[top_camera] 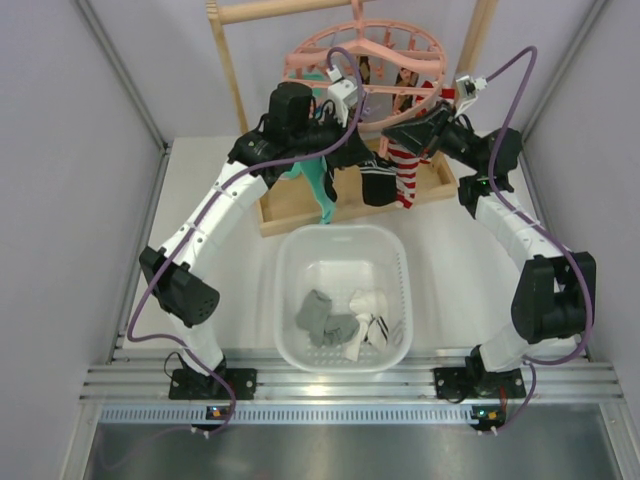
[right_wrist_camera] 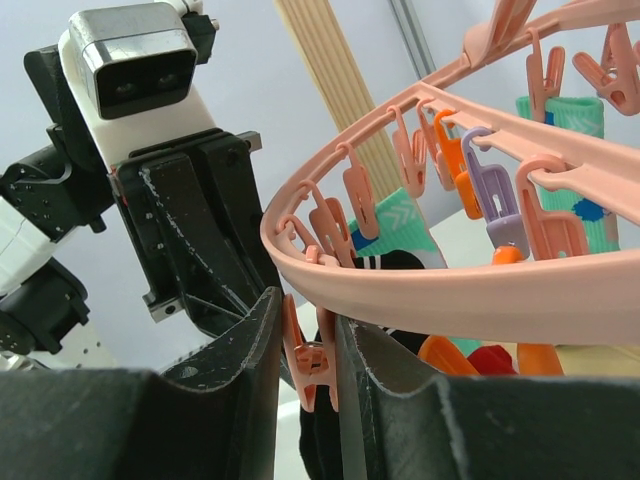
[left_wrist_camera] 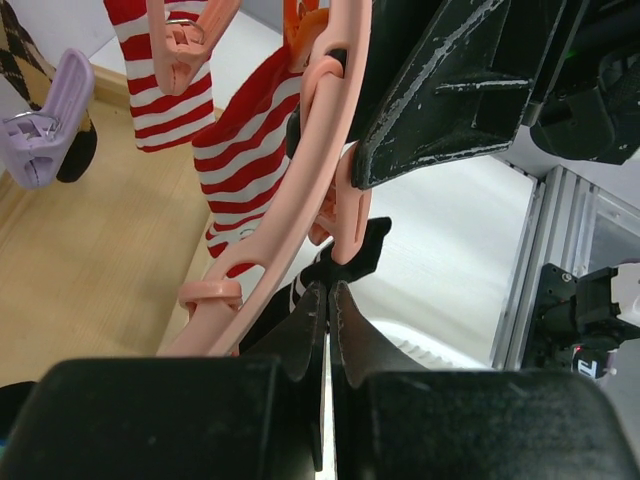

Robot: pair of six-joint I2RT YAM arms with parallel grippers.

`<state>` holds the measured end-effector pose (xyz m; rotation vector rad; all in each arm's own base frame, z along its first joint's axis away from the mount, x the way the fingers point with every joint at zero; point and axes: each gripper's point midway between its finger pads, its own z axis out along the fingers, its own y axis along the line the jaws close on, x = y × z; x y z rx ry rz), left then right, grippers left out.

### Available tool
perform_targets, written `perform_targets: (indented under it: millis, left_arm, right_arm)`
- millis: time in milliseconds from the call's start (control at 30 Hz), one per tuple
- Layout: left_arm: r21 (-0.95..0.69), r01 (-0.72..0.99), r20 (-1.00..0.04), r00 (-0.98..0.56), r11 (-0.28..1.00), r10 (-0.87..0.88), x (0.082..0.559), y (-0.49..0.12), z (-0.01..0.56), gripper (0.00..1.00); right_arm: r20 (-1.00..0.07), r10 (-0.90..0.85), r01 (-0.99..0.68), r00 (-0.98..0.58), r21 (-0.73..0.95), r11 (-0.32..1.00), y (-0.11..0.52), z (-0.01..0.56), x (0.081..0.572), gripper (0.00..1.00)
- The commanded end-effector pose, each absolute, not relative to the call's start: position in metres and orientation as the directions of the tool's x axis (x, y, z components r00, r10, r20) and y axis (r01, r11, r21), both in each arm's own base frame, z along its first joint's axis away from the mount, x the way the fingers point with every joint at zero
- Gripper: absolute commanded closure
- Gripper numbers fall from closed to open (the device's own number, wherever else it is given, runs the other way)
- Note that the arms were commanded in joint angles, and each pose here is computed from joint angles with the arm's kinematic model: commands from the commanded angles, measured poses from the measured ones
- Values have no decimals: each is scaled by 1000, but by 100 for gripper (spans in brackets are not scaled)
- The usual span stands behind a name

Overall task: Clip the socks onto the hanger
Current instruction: Clamp the sock onto the hanger.

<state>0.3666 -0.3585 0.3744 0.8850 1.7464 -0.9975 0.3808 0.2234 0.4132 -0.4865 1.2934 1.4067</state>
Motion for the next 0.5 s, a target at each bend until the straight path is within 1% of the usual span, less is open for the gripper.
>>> perform_targets:
  millis: [0, 200, 467]
  left_arm:
    - [-214, 894, -964, -259, 395, 64, 368, -357, 409, 100]
    - [-231, 888, -961, -272, 398, 50, 370, -357, 410, 100]
    - [-255, 876, -951, -304, 409, 61, 376, -357, 398, 100]
  right_arm:
    - [-879, 408, -924, -245, 340, 177, 224, 422, 366, 100]
    - [-878, 408, -923, -248, 343, 176, 224, 422, 366, 100]
    - [-876, 414, -923, -248, 343, 173, 224, 428, 366, 100]
